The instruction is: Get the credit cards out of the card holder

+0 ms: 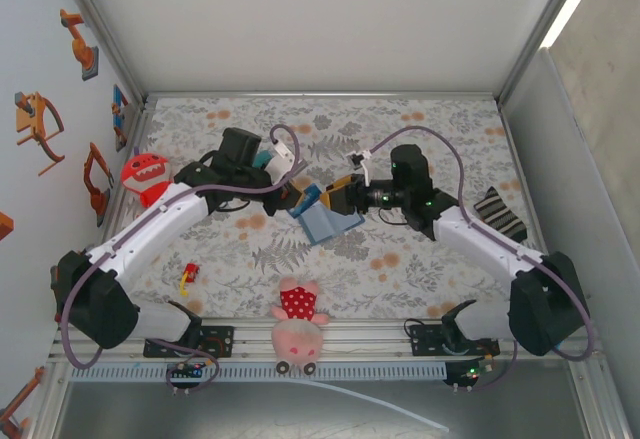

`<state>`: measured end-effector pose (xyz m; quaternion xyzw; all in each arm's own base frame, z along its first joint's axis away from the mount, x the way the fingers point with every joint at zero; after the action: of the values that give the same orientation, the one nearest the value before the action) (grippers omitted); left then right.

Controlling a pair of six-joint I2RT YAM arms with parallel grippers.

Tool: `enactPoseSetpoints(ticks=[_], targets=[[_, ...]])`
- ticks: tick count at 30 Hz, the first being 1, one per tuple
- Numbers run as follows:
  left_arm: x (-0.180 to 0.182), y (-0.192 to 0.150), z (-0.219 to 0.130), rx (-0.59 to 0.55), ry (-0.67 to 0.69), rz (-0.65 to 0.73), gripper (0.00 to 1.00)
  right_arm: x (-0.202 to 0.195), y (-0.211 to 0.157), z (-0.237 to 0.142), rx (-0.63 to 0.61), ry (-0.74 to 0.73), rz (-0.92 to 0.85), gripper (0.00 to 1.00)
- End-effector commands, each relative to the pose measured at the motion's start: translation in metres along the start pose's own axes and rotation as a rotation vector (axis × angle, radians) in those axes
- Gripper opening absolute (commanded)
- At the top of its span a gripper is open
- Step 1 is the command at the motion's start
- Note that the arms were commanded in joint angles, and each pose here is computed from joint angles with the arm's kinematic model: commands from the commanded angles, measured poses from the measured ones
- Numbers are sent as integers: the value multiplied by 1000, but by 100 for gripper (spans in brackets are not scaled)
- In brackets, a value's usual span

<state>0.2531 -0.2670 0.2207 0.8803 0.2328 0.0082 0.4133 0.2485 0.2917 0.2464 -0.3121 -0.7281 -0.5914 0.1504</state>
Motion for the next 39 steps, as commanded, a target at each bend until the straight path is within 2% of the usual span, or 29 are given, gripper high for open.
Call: enactPoseSetpoints(ticks=[1, 7, 15, 23, 39], targets=[[41, -2, -13, 21, 234, 64, 0, -10, 2, -12, 16, -160, -42, 55], [100, -13, -12, 88, 391, 92, 0, -37, -7, -24, 45, -375, -7, 59], [148, -25, 12, 150, 392, 120, 0, -57, -15, -36, 73, -554, 23, 59], [154, -32, 33, 183, 331, 105, 0, -63, -17, -37, 83, -592, 40, 59], [166, -60, 56, 295, 301, 69, 0, -69, -21, -33, 104, -600, 54, 59]])
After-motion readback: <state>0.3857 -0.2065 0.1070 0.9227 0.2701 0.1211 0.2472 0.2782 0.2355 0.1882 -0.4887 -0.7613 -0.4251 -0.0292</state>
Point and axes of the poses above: each hand's point on the last joint's axis, 136 mm out from that joint toward the fingers, its own z axis out along the fingers, its own x axis along the line the jaws close on, y = z × x, the point moved 1 cm from there along -z, back along the fingers, and after that the axes turned 2 degrees about z, right-handed, at the moved point
